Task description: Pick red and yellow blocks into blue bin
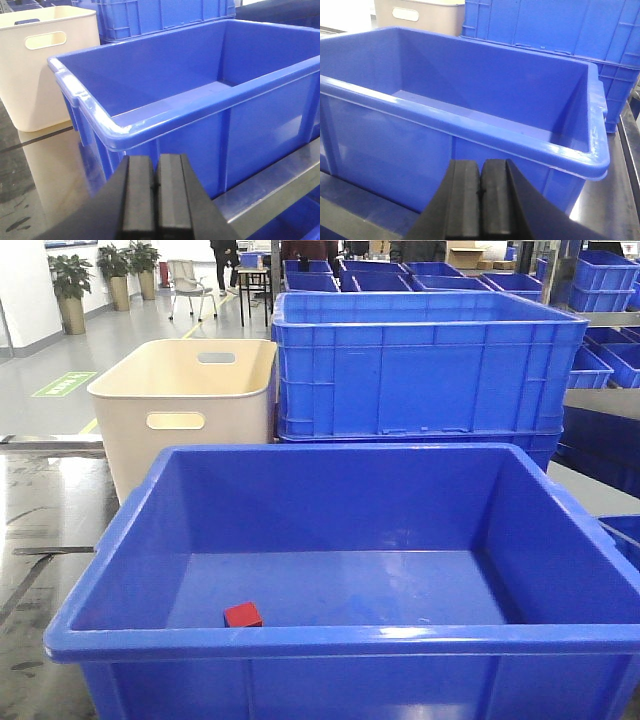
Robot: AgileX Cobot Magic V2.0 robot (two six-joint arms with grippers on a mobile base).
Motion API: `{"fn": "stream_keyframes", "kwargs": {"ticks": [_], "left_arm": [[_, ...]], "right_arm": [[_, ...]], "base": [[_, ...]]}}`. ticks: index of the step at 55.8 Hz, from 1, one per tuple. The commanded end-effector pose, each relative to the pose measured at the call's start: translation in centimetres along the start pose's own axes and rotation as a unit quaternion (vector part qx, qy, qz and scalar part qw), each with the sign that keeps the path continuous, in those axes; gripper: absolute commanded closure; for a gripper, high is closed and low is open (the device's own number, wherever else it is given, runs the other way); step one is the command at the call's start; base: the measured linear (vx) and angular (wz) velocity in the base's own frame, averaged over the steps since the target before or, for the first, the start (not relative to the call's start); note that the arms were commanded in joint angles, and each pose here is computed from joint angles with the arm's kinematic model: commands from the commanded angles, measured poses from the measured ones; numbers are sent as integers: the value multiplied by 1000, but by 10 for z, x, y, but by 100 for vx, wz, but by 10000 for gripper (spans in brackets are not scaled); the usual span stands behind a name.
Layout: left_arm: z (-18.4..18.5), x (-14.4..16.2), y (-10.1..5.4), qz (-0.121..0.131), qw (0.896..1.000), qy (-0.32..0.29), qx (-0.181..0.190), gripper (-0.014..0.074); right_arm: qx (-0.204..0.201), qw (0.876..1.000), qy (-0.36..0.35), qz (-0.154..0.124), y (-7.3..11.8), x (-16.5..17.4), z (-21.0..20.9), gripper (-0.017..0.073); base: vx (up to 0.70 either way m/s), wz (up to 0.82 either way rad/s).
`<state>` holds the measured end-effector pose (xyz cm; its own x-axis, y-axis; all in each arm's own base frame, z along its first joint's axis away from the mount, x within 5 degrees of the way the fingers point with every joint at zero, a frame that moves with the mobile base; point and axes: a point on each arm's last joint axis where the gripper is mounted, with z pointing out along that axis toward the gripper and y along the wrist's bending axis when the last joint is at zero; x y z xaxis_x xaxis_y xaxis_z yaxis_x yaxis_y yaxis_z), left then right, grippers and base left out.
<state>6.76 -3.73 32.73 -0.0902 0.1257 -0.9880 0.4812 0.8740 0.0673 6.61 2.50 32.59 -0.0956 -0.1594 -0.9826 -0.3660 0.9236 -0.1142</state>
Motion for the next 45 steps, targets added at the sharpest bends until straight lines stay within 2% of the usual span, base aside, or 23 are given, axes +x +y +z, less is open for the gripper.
{"fn": "stream_keyframes", "kwargs": {"ticks": [1,4,10,15,20,22,27,45], "left_arm": [[0,-11,4,11,998,-59,-24,594],[2,-4,7,29,995,-78,-47,594],[-1,21,13,31,985,-134,-106,594],[-3,60,16,33,976,-154,-153,594],[-4,96,15,34,971,-159,-178,594],[-5,107,14,32,969,-162,-185,594],[-8,115,12,38,977,-110,-180,594],[-10,118,11,39,977,-107,-179,593]], "right_arm": [[11,999,-51,-6,-3,-16,-3,569],[11,999,-51,-6,-3,-16,-3,569],[11,999,-51,-6,-3,-16,-3,569],[11,999,-51,-6,-3,-16,-3,569],[11,999,-51,-6,-3,-16,-3,569],[11,999,-51,-6,-3,-16,-3,569],[11,999,-51,-6,-3,-16,-3,569],[11,999,-52,-6,-3,-16,-3,569]], "base": [[0,0],[0,0],[0,0],[0,0],[0,0],[0,0],[0,0],[0,0]]}}
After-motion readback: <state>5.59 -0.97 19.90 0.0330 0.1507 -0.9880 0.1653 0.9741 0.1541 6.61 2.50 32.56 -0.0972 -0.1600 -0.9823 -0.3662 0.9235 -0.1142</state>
